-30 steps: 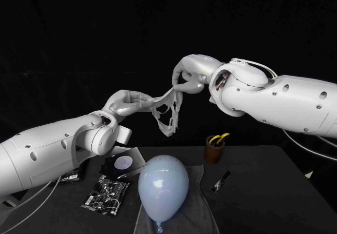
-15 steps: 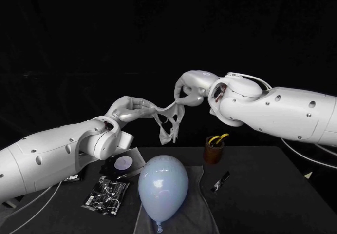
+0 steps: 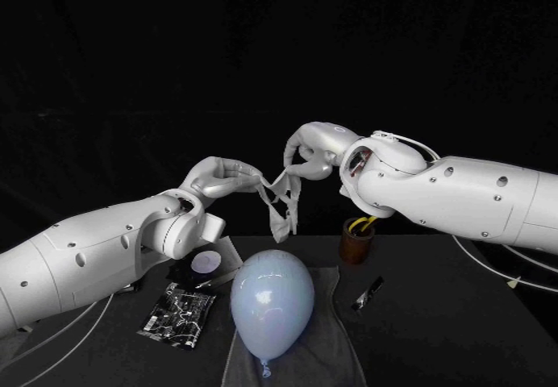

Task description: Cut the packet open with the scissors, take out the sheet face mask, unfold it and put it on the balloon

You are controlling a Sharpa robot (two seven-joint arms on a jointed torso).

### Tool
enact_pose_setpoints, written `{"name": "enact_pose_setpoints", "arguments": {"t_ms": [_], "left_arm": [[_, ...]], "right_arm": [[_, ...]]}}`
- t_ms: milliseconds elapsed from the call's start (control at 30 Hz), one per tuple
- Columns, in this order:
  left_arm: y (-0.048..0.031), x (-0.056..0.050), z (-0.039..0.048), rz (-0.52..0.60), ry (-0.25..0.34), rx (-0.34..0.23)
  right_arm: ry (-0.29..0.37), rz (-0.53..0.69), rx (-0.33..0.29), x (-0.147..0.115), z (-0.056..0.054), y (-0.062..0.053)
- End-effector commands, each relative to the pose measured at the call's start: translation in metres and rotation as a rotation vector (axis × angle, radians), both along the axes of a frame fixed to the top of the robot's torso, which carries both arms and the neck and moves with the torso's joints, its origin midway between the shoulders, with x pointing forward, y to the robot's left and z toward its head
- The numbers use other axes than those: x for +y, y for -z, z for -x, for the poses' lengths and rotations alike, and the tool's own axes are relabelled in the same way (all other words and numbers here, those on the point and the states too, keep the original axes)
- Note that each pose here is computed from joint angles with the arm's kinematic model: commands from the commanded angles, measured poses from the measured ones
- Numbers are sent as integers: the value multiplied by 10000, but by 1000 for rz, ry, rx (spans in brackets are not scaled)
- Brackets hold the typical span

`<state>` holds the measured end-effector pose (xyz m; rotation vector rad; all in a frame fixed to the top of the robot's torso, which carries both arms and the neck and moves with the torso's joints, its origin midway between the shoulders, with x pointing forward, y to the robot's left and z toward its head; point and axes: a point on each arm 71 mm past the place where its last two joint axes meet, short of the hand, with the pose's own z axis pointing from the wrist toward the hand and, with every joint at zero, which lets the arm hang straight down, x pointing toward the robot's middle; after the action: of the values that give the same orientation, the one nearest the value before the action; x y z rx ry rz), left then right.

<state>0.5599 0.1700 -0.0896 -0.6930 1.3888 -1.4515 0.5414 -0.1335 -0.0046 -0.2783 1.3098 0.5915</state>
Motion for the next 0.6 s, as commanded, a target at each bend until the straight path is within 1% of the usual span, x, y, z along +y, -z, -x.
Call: {"name": "enact_pose_setpoints", "arguments": {"t_ms": [33, 67, 100, 133, 167, 200, 267, 300, 333, 367, 400, 433, 467, 533, 600], "left_arm": [[-147, 27, -14, 2, -4, -64], [-146, 16, -18, -29, 5, -58], [-118, 3, -15, -47, 13, -46], [-66, -18, -1, -68, 27, -25], [-30, -28, 22, -80, 40, -16], [-19, -31, 35, -74, 42, -15], [-8, -82, 65, -26, 44, -20], [-12, -83, 70, -13, 41, -27], [-31, -71, 69, 0, 33, -40], [-61, -50, 54, -1, 24, -48], [-77, -32, 35, -19, 20, -46], [-76, -3, 16, -39, 16, -39], [-81, 11, 4, -49, 11, -36], [-132, 38, -6, -43, 1, -51], [-212, 73, -3, -12, -17, -78]], "right_arm": [[13, -109, -90, -89, -14, -200], [16, -119, -73, -104, -20, -196], [17, -118, -44, -116, -26, -166], [12, -109, -9, -108, -28, -119], [3, -94, 14, -84, -20, -81], [-2, -84, 16, -66, -8, -58], [-5, -90, -25, -33, 16, -65], [-2, -99, -41, -31, 20, -75], [3, -111, -60, -35, 19, -95], [4, -112, -62, -42, 13, -106], [2, -102, -41, -48, 2, -95], [3, -89, -14, -59, -9, -71], [3, -80, -4, -61, -11, -59], [-1, -80, -22, -58, 2, -80], [3, -130, -62, -75, -1, -171]]}}
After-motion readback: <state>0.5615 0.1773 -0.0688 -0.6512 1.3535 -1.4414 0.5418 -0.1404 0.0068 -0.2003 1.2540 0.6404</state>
